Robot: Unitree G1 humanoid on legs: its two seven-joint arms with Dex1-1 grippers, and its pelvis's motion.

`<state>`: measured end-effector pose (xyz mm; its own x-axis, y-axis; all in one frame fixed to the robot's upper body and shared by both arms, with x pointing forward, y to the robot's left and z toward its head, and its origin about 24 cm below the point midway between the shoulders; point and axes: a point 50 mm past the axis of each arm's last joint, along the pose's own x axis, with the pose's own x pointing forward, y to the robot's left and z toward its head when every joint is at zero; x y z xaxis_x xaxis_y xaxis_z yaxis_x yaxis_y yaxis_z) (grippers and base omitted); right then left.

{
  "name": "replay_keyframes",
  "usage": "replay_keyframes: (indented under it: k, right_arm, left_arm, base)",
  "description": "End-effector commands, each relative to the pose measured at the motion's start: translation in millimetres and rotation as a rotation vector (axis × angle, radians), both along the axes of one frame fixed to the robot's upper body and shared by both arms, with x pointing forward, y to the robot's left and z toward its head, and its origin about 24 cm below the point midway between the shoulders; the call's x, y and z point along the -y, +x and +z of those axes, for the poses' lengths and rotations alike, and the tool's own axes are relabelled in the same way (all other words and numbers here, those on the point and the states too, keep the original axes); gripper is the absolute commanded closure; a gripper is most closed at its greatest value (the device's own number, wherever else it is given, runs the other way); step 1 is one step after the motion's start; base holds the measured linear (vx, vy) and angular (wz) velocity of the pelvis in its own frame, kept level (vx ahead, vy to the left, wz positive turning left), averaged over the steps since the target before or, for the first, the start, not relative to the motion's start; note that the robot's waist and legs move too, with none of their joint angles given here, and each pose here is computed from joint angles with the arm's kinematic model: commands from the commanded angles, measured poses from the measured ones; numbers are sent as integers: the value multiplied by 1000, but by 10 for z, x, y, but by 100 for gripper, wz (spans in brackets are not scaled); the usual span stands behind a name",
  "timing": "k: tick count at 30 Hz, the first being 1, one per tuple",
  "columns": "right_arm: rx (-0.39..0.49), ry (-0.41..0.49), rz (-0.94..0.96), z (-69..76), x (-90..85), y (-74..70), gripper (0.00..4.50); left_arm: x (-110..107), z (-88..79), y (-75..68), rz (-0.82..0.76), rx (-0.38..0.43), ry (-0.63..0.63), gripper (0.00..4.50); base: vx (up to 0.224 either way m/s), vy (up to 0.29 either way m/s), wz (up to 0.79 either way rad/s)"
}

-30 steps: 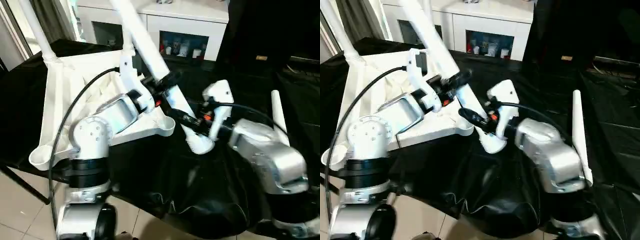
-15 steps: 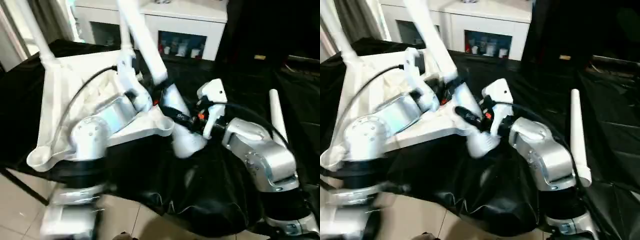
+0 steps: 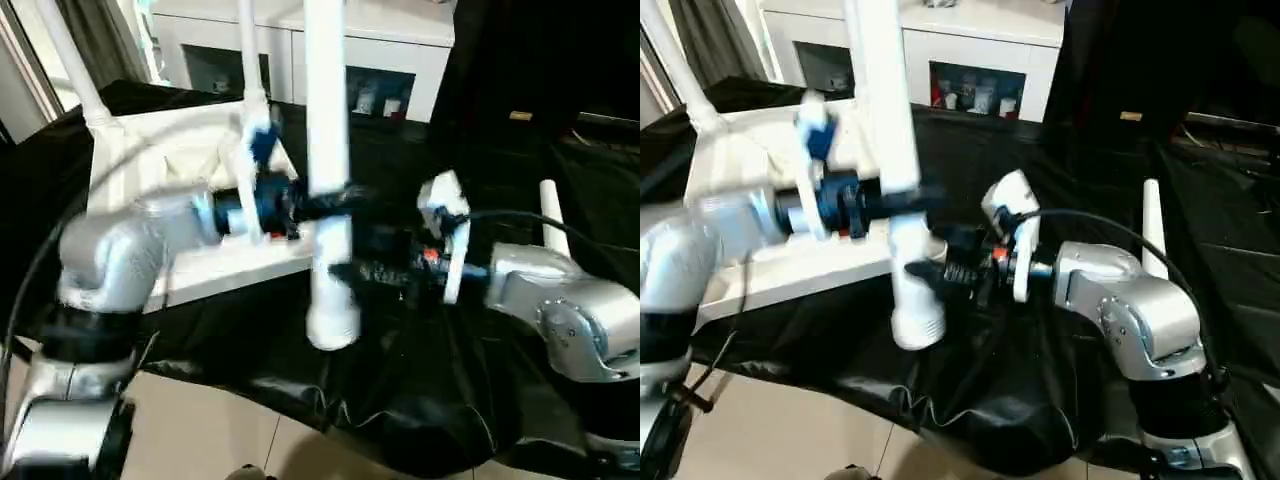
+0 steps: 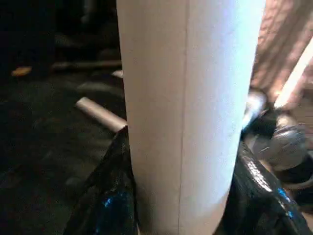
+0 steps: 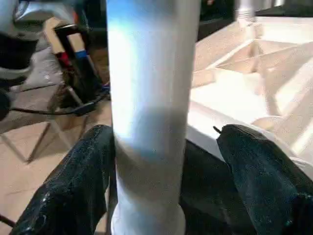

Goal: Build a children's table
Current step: Pick table leg

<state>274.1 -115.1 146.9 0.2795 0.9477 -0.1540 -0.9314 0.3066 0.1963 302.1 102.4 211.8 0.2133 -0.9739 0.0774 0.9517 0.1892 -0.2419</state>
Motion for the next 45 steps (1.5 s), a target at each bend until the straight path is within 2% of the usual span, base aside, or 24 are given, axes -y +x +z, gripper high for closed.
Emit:
replay_keyframes:
  k: [1, 11, 27, 28, 31, 44, 45]
  right_arm:
    - [-14, -8, 66, -1, -27, -81, 83]
    - [-38, -47, 114, -76, -54, -124, 83]
    - [-62, -42, 168, -93, -96, -159, 83]
    - [-63, -42, 169, -94, -97, -160, 112]
    - [-70, -37, 169, -104, -99, -161, 125]
    - [-85, -36, 168, -148, -97, -178, 254]
    - [-86, -36, 168, -150, -98, -179, 254]
  left_arm:
    - [29, 102, -17, -52, 16, -53, 268]
    - [76, 76, -70, -150, 21, -28, 268]
    - [111, 62, -92, -186, 34, -9, 268]
    - [112, 62, -94, -187, 34, -8, 268]
    - [119, 62, -101, -196, 38, -6, 268]
    - [111, 83, -91, -194, 51, -15, 269]
    - [109, 87, -90, -193, 52, -16, 269]
  base:
    - [0, 0, 0]
    - [0, 0, 0]
    - [0, 0, 0]
    - [0, 0, 0]
    - [0, 0, 0]
    - [0, 0, 0]
    - [0, 0, 0]
